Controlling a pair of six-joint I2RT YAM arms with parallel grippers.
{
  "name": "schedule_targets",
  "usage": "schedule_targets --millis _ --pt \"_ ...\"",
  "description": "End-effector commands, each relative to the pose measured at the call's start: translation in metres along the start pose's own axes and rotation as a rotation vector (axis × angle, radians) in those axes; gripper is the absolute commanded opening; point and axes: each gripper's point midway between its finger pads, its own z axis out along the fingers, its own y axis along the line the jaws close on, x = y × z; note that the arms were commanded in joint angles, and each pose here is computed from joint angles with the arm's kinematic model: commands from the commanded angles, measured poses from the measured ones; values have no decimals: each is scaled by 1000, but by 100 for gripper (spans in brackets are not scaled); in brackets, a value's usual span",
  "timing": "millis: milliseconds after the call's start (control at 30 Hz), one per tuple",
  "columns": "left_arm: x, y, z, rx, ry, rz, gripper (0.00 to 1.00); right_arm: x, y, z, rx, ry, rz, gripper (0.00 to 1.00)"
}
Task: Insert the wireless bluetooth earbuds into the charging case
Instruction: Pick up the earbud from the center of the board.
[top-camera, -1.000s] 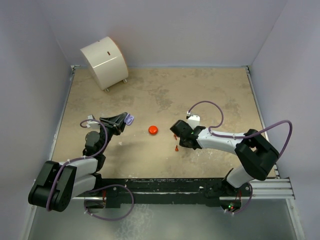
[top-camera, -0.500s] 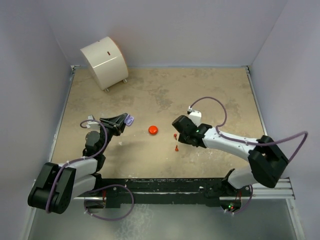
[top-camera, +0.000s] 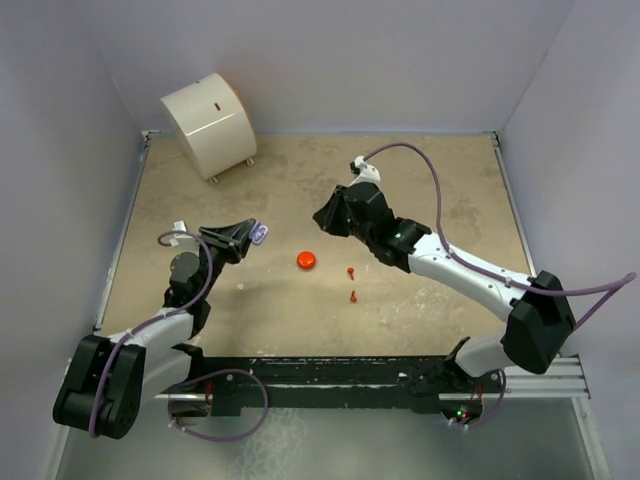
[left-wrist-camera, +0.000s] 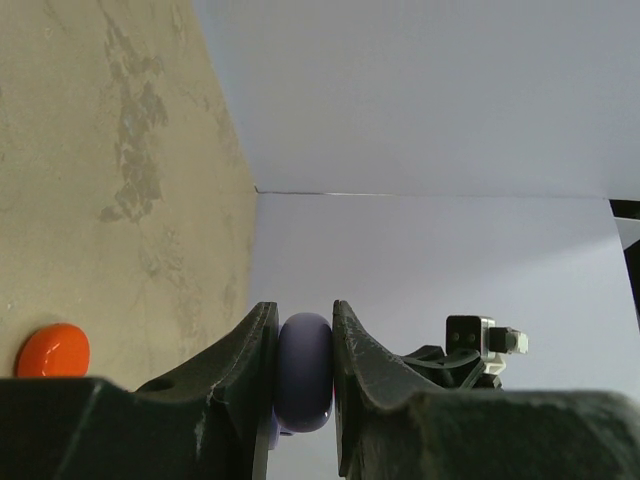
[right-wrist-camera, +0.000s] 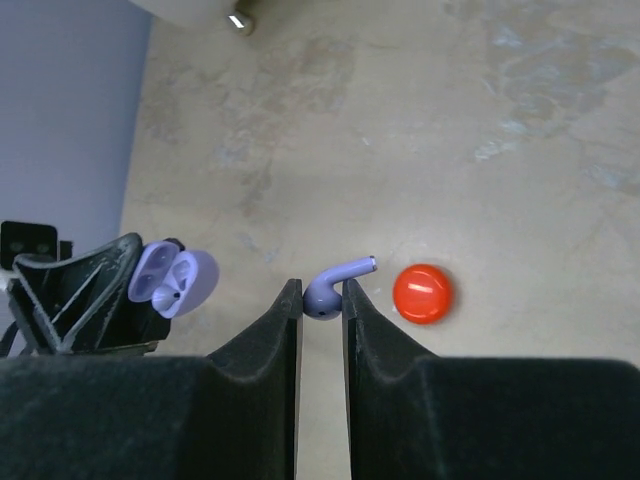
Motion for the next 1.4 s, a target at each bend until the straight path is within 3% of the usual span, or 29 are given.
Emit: schedule_targets --millis 0,367,1033,1367 --pt "-8 -35 13 75 -34 86 0 -47 49 4 -283 -66 -6 0" --pt "-13 -21 27 51 -50 119 0 -42 66 31 -675 47 -51 0" --pt "-10 -18 45 44 -23 136 0 -25 59 46 -745 126 -15 0" --pt "-6 -19 53 41 -29 134 0 -24 65 26 -876 182 128 0"
